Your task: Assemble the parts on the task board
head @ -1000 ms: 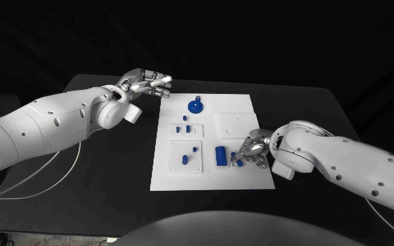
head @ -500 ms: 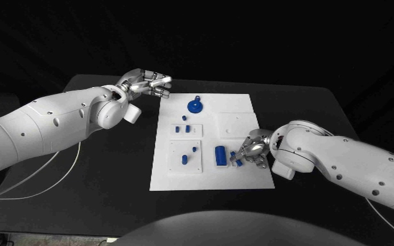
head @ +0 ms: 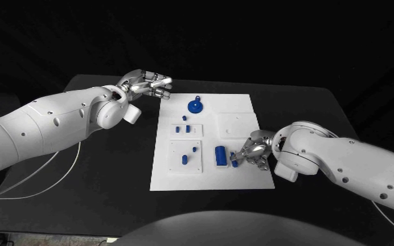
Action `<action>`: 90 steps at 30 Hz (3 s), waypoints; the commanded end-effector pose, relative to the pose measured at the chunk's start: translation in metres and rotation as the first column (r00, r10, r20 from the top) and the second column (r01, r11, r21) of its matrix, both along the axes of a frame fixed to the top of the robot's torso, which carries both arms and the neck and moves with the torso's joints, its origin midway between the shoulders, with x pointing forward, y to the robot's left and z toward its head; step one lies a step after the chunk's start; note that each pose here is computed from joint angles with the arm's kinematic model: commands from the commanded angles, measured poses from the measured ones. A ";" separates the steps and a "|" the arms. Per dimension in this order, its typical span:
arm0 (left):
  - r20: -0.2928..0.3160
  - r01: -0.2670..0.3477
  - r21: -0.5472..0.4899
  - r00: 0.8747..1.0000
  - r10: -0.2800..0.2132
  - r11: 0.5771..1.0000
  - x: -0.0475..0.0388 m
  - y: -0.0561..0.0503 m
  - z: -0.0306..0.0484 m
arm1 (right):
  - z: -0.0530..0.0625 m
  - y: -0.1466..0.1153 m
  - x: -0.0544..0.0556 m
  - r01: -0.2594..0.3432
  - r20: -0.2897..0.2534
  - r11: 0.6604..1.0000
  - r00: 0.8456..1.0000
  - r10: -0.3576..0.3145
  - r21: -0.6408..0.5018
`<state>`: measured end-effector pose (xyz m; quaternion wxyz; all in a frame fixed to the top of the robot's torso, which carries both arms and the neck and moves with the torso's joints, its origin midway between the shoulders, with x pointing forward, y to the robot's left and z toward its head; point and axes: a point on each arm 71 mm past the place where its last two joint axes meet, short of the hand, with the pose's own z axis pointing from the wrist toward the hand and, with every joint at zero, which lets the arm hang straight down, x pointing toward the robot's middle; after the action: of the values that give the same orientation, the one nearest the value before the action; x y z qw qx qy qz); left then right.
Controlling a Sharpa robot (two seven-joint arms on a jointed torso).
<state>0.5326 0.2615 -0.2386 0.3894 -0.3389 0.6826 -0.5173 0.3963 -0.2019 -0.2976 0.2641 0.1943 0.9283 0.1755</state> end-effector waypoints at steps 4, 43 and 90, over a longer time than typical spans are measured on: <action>-0.010 0.022 0.000 1.000 -0.022 1.000 -0.0004 -0.002 -0.0013 | 0.001 0.000 -0.003 -0.017 -0.002 1.000 1.000 0.017 -0.021; -0.013 0.024 0.009 1.000 -0.024 1.000 -0.0010 0.000 -0.0023 | 0.004 -0.009 -0.009 -0.117 -0.016 0.992 0.993 0.116 -0.057; -0.012 0.013 0.014 1.000 -0.013 1.000 0.0002 0.003 -0.0027 | 0.005 -0.009 0.005 -0.027 0.084 0.998 0.996 0.031 -0.050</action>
<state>0.5333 0.2660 -0.2412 0.3870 -0.3378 0.6913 -0.5082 0.3995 -0.2111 -0.2943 0.2915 0.1590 0.9304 0.1553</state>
